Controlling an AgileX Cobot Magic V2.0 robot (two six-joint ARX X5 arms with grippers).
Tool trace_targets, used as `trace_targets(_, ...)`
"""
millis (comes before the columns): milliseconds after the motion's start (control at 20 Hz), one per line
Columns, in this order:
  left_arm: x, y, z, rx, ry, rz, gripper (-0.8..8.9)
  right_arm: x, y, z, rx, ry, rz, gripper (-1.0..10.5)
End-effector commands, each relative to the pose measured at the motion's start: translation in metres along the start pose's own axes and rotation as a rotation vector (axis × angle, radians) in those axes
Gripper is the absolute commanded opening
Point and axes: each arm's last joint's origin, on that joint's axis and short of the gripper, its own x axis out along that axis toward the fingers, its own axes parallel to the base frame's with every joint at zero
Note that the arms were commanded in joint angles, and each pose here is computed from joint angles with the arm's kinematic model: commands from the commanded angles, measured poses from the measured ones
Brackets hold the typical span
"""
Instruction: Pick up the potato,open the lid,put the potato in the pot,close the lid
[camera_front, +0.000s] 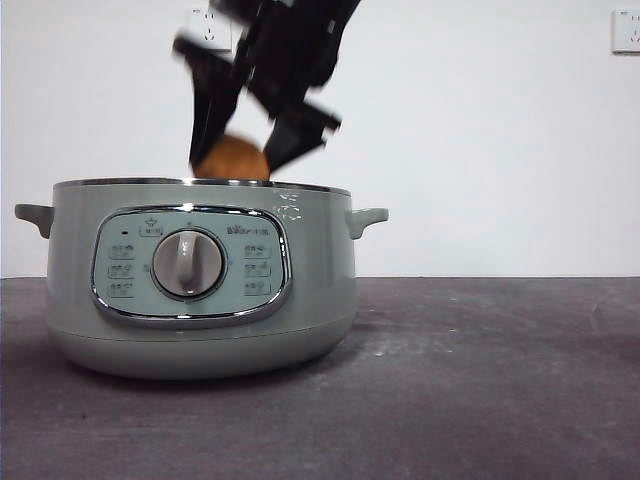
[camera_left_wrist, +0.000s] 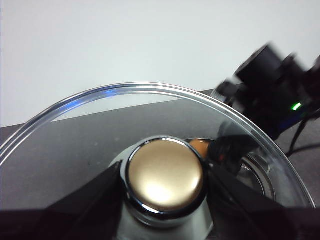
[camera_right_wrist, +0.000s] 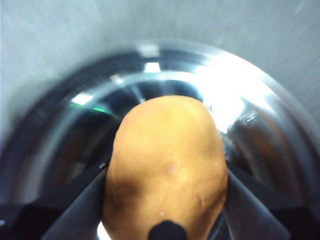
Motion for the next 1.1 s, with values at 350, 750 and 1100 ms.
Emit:
trace_targets(350,-0.005,0.001,0.006,-0.001,-0.059,0.028,-0.09,0.057,0.007,-0.025,-0.075,0.16,-0.022,-0.1)
trace_targets(750,0.003,0.0,0.004,0.007,-0.01,0.029,-0.09,0.066,0.006,-0.034,-0.094,0.224,-0.021,2.2)
trace_targets(1100,0.021,-0.003,0.003,0.019,0.056,0.028,-0.09,0.045,0.009,-0.024,-0.076,0.176,-0.026,4.2)
